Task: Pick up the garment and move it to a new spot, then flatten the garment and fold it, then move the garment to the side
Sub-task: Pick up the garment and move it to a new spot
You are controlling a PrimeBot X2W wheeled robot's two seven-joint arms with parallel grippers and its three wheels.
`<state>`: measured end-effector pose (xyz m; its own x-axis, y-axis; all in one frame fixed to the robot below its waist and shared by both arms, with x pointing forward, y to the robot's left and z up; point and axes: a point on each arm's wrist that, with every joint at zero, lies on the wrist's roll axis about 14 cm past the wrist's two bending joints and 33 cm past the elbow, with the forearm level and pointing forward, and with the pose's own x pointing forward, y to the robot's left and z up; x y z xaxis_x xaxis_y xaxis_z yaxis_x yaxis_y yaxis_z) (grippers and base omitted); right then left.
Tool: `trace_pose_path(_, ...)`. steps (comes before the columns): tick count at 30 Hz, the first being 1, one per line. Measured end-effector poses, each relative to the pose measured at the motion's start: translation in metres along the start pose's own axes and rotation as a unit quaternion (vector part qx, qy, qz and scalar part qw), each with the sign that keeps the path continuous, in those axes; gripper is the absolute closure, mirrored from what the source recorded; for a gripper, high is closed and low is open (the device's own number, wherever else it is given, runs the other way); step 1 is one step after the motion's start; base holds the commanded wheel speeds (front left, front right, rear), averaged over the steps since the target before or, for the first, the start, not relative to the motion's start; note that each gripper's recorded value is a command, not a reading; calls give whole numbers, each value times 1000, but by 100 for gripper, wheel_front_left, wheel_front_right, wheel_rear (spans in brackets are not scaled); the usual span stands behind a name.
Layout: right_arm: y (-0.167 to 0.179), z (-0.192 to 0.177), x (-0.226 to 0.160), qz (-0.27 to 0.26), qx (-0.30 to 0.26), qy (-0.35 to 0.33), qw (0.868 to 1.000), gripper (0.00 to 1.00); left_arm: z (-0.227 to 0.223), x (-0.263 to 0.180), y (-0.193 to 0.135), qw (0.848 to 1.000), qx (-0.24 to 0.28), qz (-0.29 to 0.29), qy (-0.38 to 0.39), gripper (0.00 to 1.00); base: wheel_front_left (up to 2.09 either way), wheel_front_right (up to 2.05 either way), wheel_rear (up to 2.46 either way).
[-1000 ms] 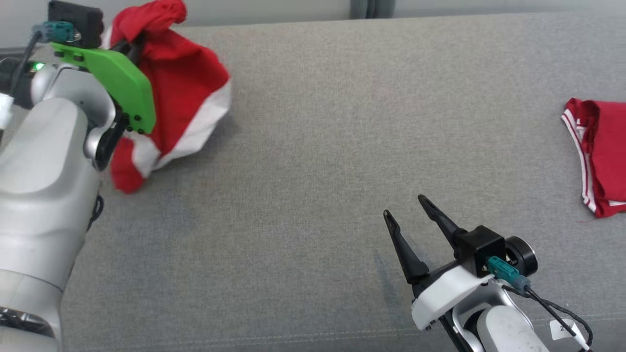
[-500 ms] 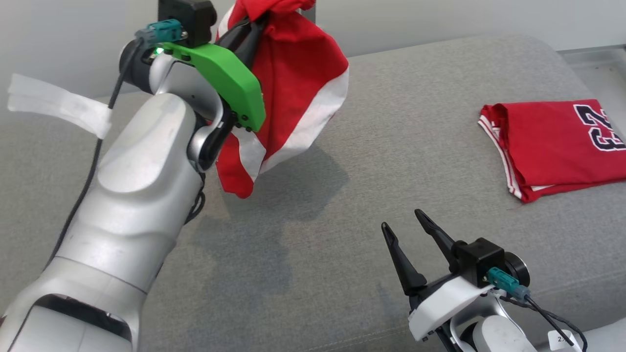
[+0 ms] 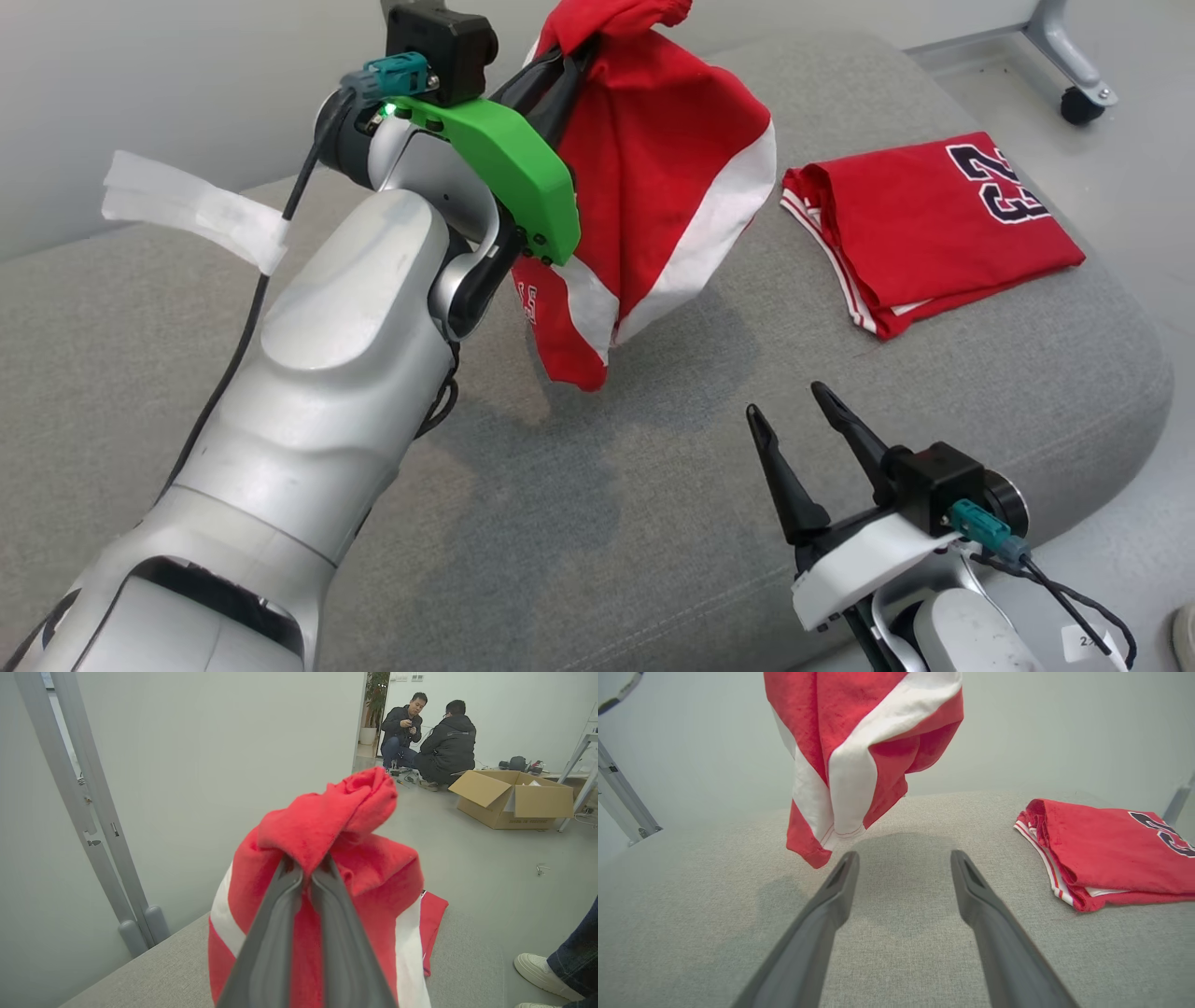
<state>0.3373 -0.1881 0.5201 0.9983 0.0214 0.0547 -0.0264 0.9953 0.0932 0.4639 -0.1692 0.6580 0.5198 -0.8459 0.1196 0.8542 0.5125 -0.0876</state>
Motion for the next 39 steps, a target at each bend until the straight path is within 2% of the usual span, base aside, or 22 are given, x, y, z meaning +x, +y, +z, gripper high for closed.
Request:
trace_pose_path(5, -16, -8, 0, -25, -4, 10, 1000, 0, -20, 10, 10, 999, -49, 6, -2, 100, 0, 0, 0)
trace_pose_path(9, -23, -14, 4, -35, -11, 22, 999, 0, -70, -1, 41, 992, -102, 65, 35, 100, 0, 0, 0)
trace_pose_path(14, -21, -17, 13, -28, -16, 26, 999, 0, -144, -51, 89, 970, -144, 165, 102, 100, 0, 0, 0)
trace_pose_path(18, -13, -20, 21, -13, -18, 31, 999, 0, -184, -101, 109, 950, -173, 226, 128, 100, 0, 0, 0)
trace_pose_path(21, -1, -23, 27, 7, -17, 35, 999, 0, -200, -140, 118, 938, -182, 265, 131, 100, 0, 0, 0)
trace_pose_path(27, 22, -18, 31, 42, -12, 28, 999, 0, -214, -188, 109, 927, -184, 296, 138, 98, 0, 0, 0)
trace_pose_path(28, 25, -17, 30, 46, -11, 28, 998, 0, -216, -194, 105, 926, -184, 299, 140, 66, 0, 0, 0)
trace_pose_path(30, 30, -17, 28, 53, -9, 28, 998, 0, -219, -206, 98, 922, -186, 308, 142, 17, 0, 0, 0)
trace_pose_path(31, 32, -15, 27, 56, -9, 26, 998, 0, -220, -212, 96, 920, -187, 313, 143, 0, 0, 0, 0)
trace_pose_path(39, 43, -3, 23, 71, -8, 11, 997, 0, -218, -247, 87, 909, -179, 350, 137, 0, 0, 0, 0)
